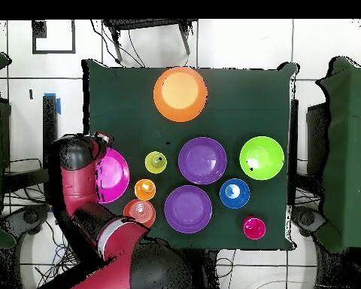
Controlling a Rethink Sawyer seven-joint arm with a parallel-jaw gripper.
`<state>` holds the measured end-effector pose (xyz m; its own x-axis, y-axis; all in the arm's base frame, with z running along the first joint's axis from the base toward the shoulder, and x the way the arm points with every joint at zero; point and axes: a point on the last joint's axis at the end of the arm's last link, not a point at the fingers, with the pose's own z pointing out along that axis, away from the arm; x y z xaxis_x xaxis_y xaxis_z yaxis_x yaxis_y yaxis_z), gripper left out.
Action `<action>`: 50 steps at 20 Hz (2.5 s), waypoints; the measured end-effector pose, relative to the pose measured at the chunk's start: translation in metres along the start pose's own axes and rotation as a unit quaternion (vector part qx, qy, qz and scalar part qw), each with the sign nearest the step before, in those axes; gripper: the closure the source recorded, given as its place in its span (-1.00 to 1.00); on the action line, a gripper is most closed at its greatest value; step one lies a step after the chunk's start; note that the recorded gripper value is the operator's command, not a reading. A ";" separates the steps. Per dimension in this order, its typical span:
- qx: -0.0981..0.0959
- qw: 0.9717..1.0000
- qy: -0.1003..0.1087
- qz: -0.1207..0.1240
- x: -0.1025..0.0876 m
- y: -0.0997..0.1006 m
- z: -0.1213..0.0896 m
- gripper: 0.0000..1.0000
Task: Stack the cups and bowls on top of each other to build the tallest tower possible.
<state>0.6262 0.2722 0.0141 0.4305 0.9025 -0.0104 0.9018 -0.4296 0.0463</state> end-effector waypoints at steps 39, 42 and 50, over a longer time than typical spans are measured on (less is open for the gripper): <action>-0.073 0.990 -0.024 -0.119 0.022 0.004 0.000 1.00; -0.075 0.990 -0.028 -0.118 0.015 0.010 0.003 1.00; -0.072 0.988 -0.032 -0.133 0.005 0.021 0.006 1.00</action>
<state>0.6472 0.2673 0.0088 0.1852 0.9772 -0.1035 0.9704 -0.1653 0.1760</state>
